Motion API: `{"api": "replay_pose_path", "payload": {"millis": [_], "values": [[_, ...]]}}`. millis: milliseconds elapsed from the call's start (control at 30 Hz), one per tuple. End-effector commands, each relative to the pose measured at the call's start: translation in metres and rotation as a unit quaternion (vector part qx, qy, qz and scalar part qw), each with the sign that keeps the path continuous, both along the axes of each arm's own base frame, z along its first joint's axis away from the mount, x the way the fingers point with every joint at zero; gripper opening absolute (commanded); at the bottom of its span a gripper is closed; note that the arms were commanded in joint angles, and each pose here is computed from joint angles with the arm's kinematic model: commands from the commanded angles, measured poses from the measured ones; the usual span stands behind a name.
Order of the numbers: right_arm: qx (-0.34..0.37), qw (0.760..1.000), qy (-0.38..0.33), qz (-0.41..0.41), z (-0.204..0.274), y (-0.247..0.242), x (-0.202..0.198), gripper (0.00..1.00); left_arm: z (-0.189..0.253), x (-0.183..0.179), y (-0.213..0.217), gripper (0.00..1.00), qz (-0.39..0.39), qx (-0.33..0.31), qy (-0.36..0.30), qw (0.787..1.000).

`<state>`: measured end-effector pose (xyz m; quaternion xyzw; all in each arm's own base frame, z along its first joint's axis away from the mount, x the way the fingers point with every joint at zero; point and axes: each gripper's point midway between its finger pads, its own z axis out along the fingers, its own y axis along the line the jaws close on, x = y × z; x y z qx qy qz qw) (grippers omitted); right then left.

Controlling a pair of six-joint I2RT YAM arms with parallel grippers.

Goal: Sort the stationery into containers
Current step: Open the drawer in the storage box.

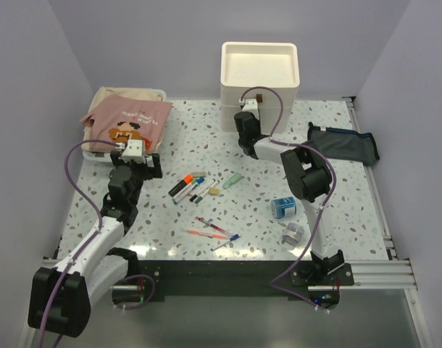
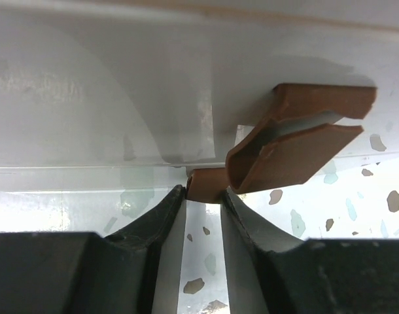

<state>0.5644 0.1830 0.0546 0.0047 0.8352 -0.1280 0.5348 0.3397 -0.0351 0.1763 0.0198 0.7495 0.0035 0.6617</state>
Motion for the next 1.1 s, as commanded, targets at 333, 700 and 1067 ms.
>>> {"api": "replay_pose_path", "payload": {"millis": [333,700,1067], "values": [[0.034,0.998,-0.052,-0.026,0.057,-0.021,-0.002,0.0,0.016,0.002,-0.003,1.0,-0.007,-0.019,-0.034,0.999],[0.048,0.999,0.019,0.001,0.036,-0.017,-0.081,0.0,0.017,0.001,-0.006,1.0,-0.017,-0.023,-0.04,0.999],[0.061,0.996,0.067,0.024,0.015,-0.008,-0.132,0.0,0.017,0.0,-0.009,1.0,-0.024,-0.025,-0.041,0.999]]}}
